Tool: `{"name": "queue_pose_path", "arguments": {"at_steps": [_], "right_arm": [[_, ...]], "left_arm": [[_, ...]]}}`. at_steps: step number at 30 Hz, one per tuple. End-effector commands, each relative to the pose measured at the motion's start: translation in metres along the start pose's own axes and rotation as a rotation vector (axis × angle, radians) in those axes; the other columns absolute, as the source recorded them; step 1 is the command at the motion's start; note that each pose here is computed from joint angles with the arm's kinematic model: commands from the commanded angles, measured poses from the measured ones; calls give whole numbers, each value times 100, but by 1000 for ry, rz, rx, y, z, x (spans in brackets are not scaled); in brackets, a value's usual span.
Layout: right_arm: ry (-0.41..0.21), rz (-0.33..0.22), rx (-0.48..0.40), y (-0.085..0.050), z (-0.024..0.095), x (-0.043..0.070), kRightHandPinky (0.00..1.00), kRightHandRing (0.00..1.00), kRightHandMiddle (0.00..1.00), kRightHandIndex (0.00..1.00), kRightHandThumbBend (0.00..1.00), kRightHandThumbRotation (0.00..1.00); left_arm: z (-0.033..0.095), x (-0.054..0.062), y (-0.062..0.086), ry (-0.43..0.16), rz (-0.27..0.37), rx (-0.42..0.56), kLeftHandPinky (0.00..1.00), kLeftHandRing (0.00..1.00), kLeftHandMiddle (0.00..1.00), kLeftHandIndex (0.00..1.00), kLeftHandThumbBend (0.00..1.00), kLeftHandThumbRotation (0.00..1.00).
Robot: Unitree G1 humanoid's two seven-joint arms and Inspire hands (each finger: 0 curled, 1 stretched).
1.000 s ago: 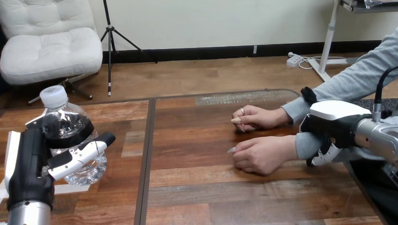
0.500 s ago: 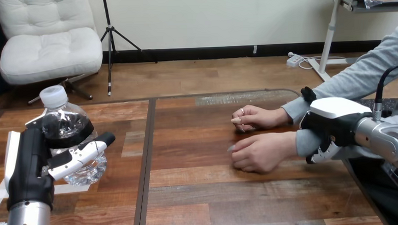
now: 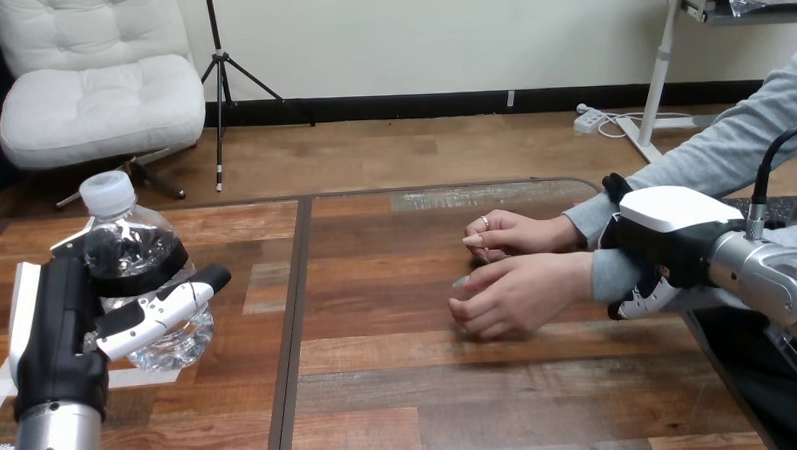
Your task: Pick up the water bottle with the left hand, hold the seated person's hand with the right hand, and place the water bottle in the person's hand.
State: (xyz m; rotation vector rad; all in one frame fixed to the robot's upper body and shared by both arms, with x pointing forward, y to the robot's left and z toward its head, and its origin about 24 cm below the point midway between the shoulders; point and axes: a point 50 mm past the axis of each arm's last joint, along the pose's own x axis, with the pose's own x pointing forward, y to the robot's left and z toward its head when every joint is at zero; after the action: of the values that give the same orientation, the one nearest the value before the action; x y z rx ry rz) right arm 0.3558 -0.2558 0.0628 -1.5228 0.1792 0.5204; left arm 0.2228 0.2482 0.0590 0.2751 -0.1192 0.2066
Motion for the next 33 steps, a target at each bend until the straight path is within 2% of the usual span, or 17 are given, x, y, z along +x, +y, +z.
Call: {"name": "queue_pose_path", "arguments": {"at_steps": [1, 33], "right_arm": [[-35, -140, 4, -32, 7, 2, 21, 27, 35, 37, 50, 0], [-44, -148, 36, -33, 8, 2, 22, 28, 35, 36, 46, 0]], "left_arm": [[23, 13, 3, -131, 10, 17, 31, 36, 40, 41, 69, 0], [22, 13, 2, -122, 14, 8, 31, 36, 40, 41, 68, 0]]}}
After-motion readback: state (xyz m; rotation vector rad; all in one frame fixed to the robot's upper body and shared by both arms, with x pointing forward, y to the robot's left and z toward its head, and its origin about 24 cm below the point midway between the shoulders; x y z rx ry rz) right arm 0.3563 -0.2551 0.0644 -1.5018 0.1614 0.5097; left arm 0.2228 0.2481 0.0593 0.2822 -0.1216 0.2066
